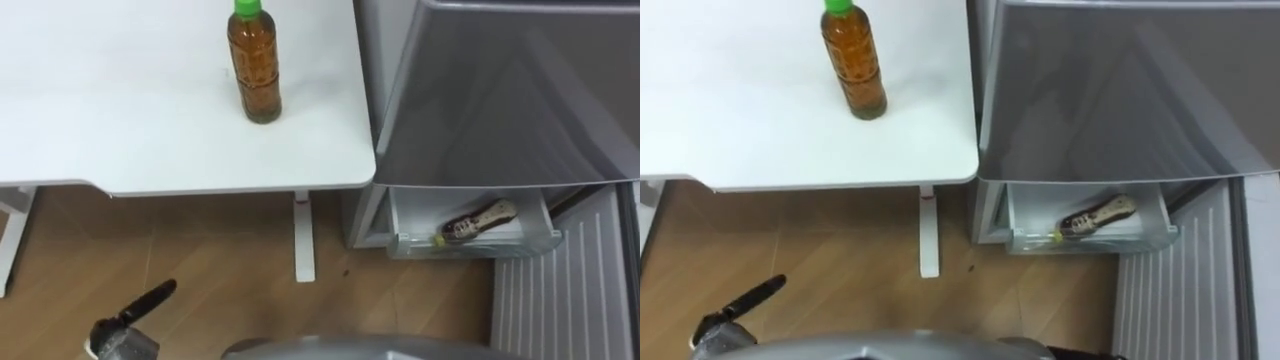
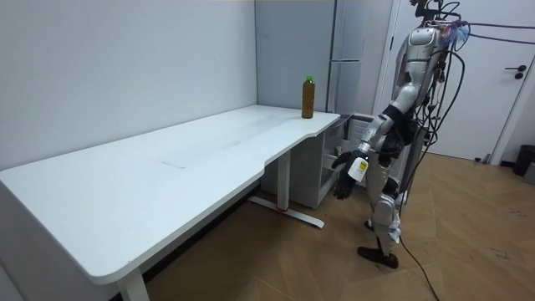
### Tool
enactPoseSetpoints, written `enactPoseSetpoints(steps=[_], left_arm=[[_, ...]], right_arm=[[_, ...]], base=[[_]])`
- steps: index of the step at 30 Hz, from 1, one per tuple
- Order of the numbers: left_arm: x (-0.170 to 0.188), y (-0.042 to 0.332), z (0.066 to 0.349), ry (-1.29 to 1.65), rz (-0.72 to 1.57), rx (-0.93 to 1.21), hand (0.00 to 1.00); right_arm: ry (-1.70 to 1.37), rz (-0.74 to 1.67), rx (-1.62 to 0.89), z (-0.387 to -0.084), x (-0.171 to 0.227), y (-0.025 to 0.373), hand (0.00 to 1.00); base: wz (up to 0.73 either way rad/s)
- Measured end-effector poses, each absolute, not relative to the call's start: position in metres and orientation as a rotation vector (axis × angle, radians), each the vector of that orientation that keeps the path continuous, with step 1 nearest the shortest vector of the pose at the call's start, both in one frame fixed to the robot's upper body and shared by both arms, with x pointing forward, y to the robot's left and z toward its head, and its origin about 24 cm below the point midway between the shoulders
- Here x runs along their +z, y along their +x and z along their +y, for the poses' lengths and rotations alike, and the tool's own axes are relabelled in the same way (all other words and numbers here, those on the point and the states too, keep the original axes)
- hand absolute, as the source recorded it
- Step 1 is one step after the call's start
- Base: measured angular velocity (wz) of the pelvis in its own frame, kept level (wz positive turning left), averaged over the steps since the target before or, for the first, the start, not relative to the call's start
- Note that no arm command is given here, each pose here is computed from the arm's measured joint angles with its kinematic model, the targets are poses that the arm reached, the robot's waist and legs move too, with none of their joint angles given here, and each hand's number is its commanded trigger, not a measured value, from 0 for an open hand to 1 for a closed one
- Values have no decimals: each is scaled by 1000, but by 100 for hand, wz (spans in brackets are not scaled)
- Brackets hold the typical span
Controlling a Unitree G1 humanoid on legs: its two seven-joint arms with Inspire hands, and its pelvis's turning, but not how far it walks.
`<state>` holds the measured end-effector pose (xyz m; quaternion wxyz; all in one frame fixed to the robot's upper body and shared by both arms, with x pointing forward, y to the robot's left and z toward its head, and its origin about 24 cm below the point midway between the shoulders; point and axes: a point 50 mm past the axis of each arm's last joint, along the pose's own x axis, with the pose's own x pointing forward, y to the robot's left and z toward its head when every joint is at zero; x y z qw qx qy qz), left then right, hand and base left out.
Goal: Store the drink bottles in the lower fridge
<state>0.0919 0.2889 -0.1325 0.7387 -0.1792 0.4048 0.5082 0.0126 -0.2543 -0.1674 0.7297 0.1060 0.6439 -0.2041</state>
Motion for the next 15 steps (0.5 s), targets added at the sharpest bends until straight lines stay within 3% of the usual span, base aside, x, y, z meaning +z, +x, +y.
enactPoseSetpoints(steps=[15], left_arm=[[-62,134,318,-248,454,1347,0]], right_arm=[[116,1416,-446,-258,-166,10,0]], base=[[-2]])
